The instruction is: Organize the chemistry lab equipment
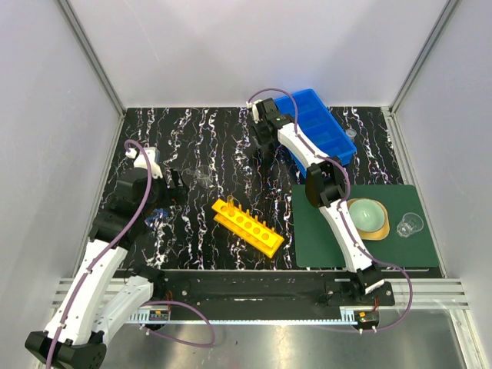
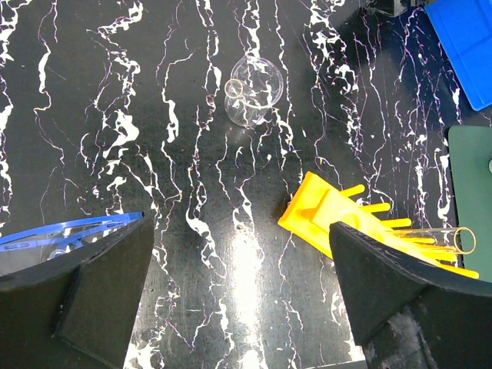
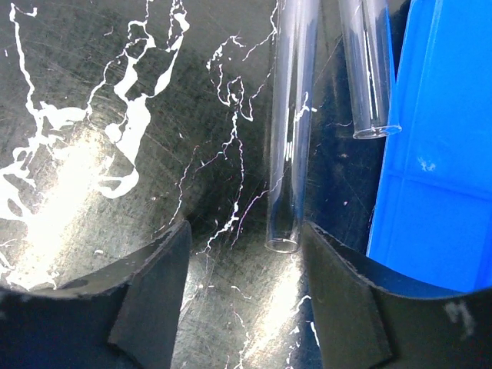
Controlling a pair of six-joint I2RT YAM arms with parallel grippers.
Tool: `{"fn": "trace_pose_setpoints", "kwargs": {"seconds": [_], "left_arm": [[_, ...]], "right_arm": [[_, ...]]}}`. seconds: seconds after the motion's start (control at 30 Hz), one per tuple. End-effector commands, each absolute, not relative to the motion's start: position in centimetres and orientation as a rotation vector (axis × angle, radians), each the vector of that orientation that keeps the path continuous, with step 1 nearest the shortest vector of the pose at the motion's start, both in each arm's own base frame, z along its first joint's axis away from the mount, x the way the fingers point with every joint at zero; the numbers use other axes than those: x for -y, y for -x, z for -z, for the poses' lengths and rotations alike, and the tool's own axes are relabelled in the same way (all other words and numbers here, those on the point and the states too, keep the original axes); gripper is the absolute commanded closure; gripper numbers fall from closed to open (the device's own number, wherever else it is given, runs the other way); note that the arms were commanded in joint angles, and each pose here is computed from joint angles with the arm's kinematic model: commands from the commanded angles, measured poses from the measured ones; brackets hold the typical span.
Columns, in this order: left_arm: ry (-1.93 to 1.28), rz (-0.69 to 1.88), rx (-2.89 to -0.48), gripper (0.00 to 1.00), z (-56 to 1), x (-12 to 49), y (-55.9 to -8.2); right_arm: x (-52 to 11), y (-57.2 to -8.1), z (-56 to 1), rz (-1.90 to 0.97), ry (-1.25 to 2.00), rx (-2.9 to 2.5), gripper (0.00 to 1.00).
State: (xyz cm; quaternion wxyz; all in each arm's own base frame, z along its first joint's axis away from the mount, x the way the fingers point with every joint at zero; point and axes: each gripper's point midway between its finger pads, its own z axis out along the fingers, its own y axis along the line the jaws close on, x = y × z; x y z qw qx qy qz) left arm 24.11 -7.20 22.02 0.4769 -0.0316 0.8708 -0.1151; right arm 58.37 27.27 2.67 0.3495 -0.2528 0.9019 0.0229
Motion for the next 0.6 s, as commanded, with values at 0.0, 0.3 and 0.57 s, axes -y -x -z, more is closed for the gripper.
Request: {"fn": "trace_pose_setpoints", "kwargs": {"seconds": [0.0, 0.3, 0.57], "left_arm": [[0.073, 0.280, -2.070, 0.01, -23.1, 7.2, -24.6], [0.071, 0.281, -2.069, 0.01, -23.1, 7.2, -24.6], [0.072, 0.279, -2.071, 0.01, -22.9, 7.1, -24.6]], "right_arm": [[-27.4, -58.3, -2.6, -0.083, 0.631, -2.348, 0.37], [-26.8, -58.9, -2.8, -0.020, 0.593, -2.335, 0.61], [-26.4, -59.0, -2.3, 0.019, 0.585, -2.337, 0.82]]}}
